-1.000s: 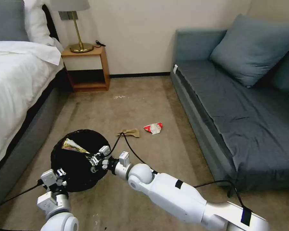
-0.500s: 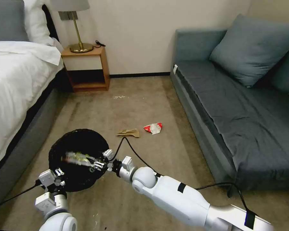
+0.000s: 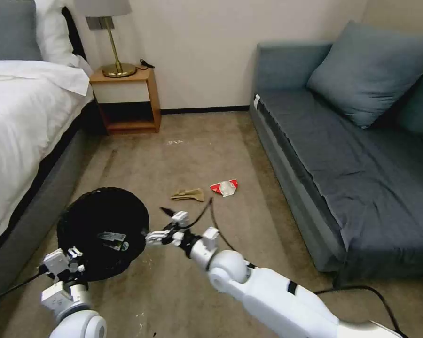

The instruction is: Pick up the trash bin, then pick up the garbage on the floor and place it into the trash bin.

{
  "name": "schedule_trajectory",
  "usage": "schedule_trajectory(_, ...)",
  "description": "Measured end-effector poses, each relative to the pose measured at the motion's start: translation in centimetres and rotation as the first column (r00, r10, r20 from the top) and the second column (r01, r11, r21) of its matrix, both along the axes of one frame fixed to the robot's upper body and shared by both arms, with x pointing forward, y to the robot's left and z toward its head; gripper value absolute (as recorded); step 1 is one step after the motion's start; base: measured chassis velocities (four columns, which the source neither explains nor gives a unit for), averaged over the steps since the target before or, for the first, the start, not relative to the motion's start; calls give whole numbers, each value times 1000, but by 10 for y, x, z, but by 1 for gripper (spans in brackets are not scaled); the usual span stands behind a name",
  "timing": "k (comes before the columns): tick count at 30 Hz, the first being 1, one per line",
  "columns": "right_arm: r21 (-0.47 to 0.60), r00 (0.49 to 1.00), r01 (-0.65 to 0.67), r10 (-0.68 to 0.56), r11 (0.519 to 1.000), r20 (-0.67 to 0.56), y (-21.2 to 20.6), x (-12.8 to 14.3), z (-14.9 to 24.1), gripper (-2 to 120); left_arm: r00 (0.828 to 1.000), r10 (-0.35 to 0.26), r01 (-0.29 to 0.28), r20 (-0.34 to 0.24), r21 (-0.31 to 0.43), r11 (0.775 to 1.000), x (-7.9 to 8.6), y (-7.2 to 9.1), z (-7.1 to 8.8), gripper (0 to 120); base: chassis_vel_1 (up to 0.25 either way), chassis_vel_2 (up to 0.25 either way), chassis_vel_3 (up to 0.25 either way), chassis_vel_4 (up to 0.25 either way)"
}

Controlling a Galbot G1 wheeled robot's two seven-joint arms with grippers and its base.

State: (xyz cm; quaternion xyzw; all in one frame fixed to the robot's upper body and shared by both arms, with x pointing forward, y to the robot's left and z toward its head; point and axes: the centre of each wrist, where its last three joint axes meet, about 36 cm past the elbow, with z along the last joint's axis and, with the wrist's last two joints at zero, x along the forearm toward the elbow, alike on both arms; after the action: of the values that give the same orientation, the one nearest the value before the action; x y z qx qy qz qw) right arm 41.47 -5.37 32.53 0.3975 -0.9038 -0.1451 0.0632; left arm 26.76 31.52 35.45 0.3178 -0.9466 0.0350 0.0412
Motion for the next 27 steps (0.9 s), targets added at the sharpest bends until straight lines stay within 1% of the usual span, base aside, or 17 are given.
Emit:
schedule_trajectory(1, -28, 998, 58, -58, 998, -12, -12, 4, -5, 100, 1000, 7, -7, 1, 4, 1000, 0, 2, 0, 4, 0, 0, 0, 0)
schedule_trajectory(2, -28, 998, 58, -58, 998, -12, -12, 4, -5, 100, 1000, 7, -7, 1, 4, 1000, 0, 2, 0, 4, 0, 0, 0, 0)
schedule_trajectory(3, -48, 996, 82, -83, 996, -18, -18, 6, -9, 100, 1000, 11, -11, 2, 6, 1000, 0, 3, 0, 4, 0, 0, 0, 0)
schedule_trajectory(5, -152, 982, 185, -190, 971, -15, -44, 18, -27, 100, 1000, 20, -20, 5, 18, 1000, 0, 7, 1, 4, 0, 0, 0, 0)
schedule_trajectory(7, -166, 979, 199, -204, 966, -14, -48, 19, -30, 100, 1000, 21, -21, 5, 19, 1000, 0, 8, 1, 4, 0, 0, 0, 0)
schedule_trajectory(9, -251, 956, 277, -292, 928, -23, -64, 24, -44, 100, 1000, 25, -25, 6, 27, 999, -2, 10, 0, 4, 0, 0, 0, 0)
schedule_trajectory(10, -251, 956, 277, -292, 928, -23, -64, 24, -44, 100, 1000, 25, -25, 6, 27, 999, -2, 10, 0, 4, 0, 0, 0, 0)
schedule_trajectory(12, -286, 937, 323, -346, 902, -34, -73, 24, -51, 100, 1000, 25, -25, 3, 36, 999, -5, 10, -2, 4, 0, 0, 0, 0)
schedule_trajectory(17, -318, 920, 363, -391, 876, -27, -86, 29, -59, 100, 1000, 26, -25, -5, 53, 998, -8, 11, -7, 4, 0, 0, 0, 0)
schedule_trajectory(27, -308, 921, 365, -388, 879, -16, -100, 28, -71, 100, 1000, 27, -26, -12, 72, 997, -11, 12, -13, 4, 0, 0, 0, 0)
